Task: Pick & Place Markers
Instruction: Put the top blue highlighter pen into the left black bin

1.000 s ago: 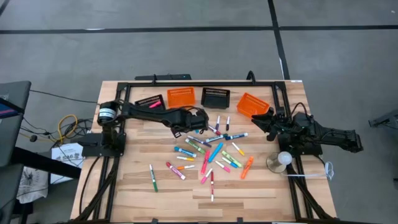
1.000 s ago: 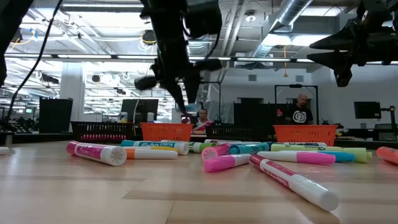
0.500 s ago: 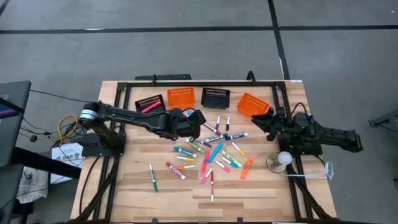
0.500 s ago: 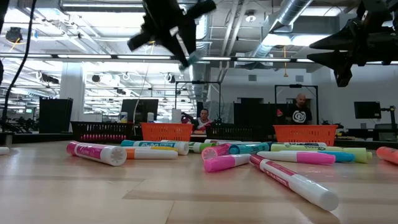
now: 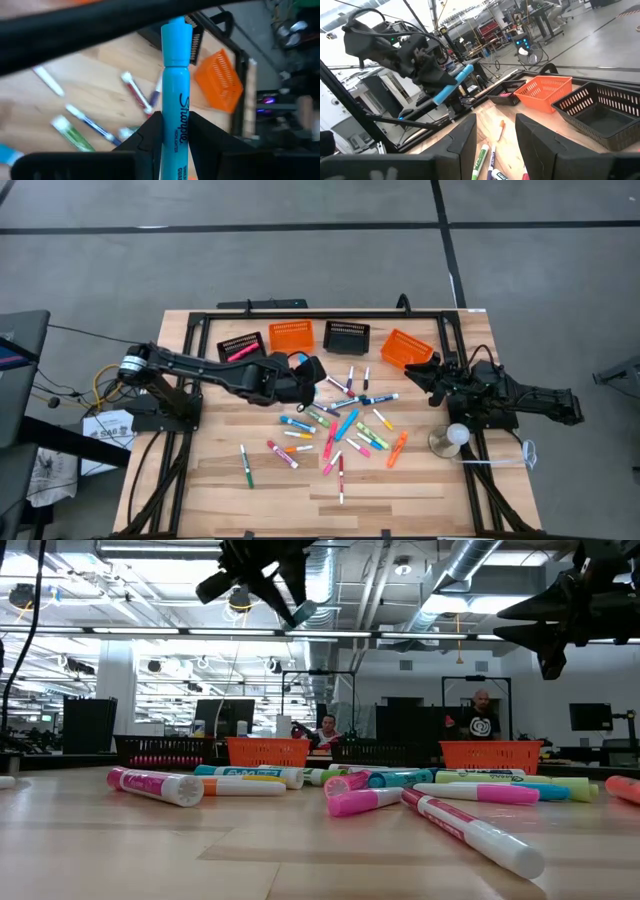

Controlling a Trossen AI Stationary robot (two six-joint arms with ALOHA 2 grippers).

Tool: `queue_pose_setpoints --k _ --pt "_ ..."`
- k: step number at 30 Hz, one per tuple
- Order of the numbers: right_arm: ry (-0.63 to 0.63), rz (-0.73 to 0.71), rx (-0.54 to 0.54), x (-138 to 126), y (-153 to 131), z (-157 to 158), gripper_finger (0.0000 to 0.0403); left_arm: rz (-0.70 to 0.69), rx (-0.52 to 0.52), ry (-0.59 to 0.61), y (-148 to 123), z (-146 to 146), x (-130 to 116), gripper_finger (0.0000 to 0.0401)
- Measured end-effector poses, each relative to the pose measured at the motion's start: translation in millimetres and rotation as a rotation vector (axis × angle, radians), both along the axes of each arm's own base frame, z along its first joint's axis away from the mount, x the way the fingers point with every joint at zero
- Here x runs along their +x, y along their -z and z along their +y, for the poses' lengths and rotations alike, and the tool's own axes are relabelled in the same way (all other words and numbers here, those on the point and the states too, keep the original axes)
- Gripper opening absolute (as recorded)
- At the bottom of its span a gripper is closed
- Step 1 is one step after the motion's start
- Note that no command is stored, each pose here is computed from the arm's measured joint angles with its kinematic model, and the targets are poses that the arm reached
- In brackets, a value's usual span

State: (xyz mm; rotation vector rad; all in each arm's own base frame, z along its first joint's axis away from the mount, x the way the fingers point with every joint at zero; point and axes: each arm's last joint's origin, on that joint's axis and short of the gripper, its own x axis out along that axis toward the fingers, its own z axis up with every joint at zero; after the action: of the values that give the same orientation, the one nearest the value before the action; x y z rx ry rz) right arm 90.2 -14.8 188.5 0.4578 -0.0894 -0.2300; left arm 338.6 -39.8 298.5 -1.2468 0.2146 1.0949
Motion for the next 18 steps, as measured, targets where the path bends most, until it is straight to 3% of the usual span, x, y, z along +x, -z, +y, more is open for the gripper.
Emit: queue_pose_setpoints --k 11,18 --pt "0.002 -0.001 0.001 0 0 0 0.0125 0.291 0.075 0.033 13 42 -14 0.0079" --pt "0.002 -0.002 0.002 0 0 0 0.0125 0.516 -0.070 -0.009 57 76 -50 0.0079"
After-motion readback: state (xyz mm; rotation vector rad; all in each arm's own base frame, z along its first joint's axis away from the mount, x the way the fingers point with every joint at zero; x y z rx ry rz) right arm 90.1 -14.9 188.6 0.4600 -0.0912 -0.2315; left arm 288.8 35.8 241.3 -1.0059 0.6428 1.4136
